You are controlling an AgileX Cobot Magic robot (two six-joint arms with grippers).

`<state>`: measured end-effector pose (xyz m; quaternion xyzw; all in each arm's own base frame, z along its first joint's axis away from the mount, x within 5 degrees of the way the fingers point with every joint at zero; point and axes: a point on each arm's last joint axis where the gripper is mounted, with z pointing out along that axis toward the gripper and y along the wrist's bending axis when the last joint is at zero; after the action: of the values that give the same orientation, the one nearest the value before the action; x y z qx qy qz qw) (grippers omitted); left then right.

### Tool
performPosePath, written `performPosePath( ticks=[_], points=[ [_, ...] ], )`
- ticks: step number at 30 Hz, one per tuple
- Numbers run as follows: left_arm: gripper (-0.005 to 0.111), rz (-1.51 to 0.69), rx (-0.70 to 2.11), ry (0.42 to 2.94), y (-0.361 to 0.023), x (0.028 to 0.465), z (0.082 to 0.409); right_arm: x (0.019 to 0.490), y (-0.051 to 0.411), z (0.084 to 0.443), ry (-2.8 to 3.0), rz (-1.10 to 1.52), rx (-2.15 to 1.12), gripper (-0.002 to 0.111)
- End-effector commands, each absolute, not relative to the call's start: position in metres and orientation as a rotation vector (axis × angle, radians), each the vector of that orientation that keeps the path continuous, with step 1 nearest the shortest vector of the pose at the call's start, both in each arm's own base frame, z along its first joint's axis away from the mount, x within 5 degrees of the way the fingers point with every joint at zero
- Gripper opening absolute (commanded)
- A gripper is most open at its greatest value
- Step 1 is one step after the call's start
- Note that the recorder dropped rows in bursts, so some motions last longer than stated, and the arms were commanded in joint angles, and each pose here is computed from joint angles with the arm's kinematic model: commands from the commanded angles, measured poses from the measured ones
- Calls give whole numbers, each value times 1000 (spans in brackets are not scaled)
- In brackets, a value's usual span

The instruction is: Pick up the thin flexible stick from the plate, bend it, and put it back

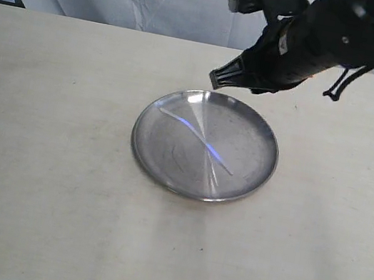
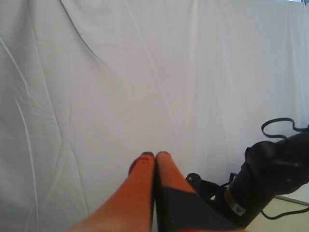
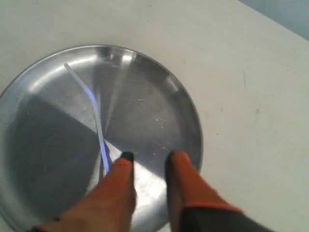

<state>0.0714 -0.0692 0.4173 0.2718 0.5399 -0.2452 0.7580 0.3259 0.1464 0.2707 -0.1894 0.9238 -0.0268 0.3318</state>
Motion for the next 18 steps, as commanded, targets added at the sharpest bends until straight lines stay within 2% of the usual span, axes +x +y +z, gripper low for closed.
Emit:
performPosePath(
  ticks=[1, 9, 13, 18],
  points=[
    [0, -536, 585, 1173, -68, 70, 418, 308, 133, 296, 2422, -124, -483, 1],
    [0, -539, 588, 1172, -68, 70, 417, 268, 115, 330, 2505, -77, -392, 0],
    [0, -539, 588, 1172, -68, 70, 417, 243, 106, 335, 2669, -75, -341, 0],
    [0, -539, 588, 1172, -68, 70, 417, 236, 103, 338, 2703, -79, -333, 0]
  ],
)
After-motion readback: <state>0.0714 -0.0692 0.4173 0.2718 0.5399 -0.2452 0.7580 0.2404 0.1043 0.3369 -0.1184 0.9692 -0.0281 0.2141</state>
